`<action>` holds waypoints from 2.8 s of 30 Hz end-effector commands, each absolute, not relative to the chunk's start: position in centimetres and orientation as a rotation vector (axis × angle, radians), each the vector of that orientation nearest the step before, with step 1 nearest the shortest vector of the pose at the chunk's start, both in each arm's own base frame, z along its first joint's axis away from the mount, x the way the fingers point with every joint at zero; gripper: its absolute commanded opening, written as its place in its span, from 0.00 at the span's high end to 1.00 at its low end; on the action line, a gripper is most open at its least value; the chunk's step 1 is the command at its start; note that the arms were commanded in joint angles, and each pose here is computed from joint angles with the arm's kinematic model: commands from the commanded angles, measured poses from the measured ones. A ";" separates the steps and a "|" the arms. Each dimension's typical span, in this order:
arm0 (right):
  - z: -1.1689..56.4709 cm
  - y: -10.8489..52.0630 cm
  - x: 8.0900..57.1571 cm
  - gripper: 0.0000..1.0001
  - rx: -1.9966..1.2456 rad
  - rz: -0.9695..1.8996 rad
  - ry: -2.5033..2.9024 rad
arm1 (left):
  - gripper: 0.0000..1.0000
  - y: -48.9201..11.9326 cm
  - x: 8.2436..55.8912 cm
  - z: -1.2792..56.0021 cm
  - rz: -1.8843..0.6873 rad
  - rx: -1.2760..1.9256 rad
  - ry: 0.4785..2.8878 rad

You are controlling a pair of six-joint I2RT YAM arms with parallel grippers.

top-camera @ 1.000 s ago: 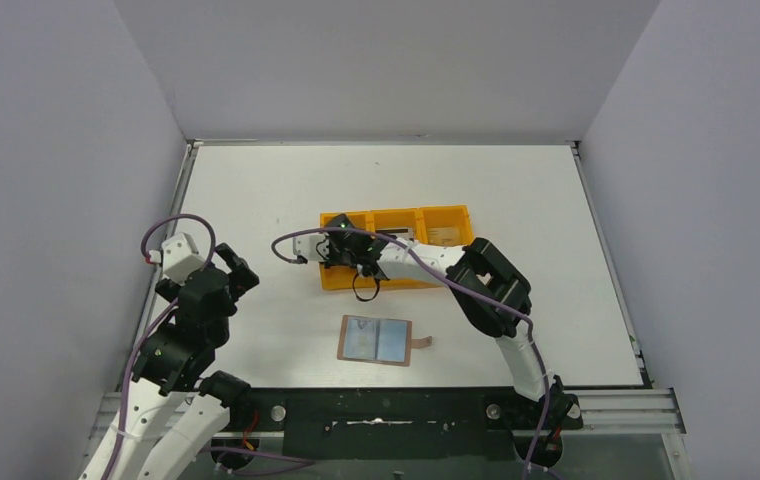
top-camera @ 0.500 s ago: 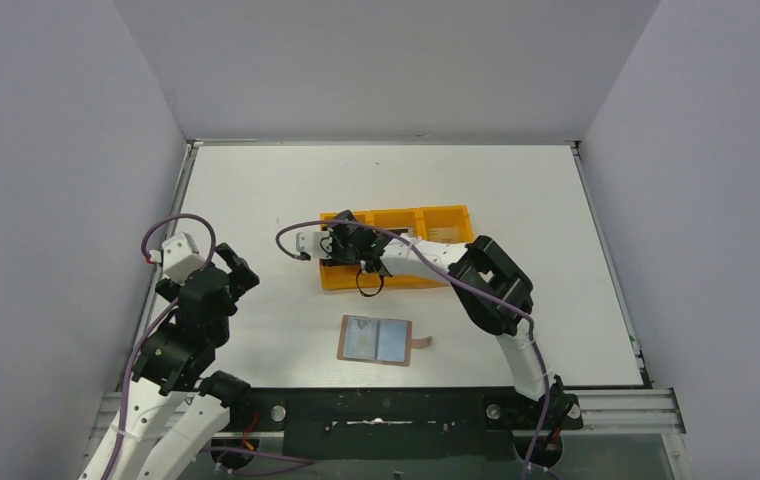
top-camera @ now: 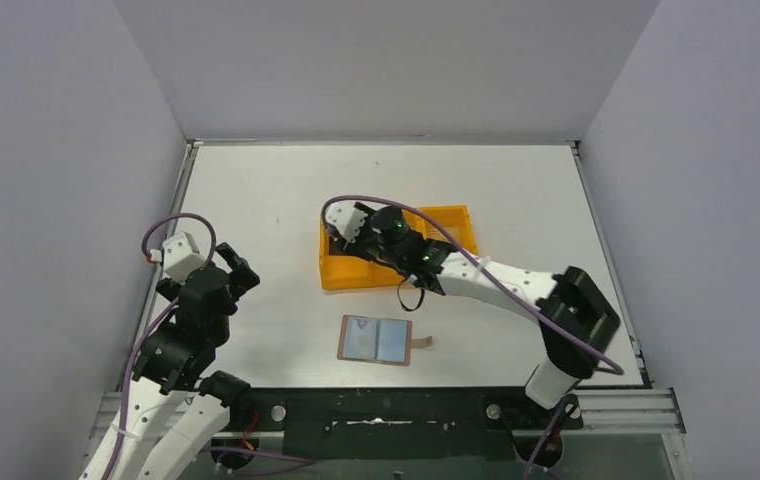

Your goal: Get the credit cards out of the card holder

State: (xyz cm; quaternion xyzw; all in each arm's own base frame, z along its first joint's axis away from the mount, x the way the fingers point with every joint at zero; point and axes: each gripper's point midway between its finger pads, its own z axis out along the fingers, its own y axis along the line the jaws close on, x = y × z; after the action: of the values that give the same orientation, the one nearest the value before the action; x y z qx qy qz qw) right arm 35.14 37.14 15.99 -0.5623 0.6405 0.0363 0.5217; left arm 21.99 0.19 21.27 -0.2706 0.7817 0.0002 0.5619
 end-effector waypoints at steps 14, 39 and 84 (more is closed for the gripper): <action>19.4 26.2 26.1 0.46 -0.157 0.554 1.994 | 0.08 -1.2 23.9 21.7 -0.021 -0.579 1.884; 8.9 35.2 17.3 0.57 -0.013 0.375 2.259 | 0.08 -3.2 24.7 21.1 -0.105 -0.489 1.927; 4.1 37.9 15.8 0.54 -0.230 0.183 2.356 | 0.08 -4.1 25.5 19.9 -0.107 -0.441 1.991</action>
State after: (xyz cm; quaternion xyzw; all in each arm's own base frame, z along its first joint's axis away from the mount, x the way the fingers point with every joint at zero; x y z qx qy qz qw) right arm 15.19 36.67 4.03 -0.0977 0.9224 0.0775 0.3656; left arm 24.42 -3.81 17.36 -0.1790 0.8562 -0.0225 0.4841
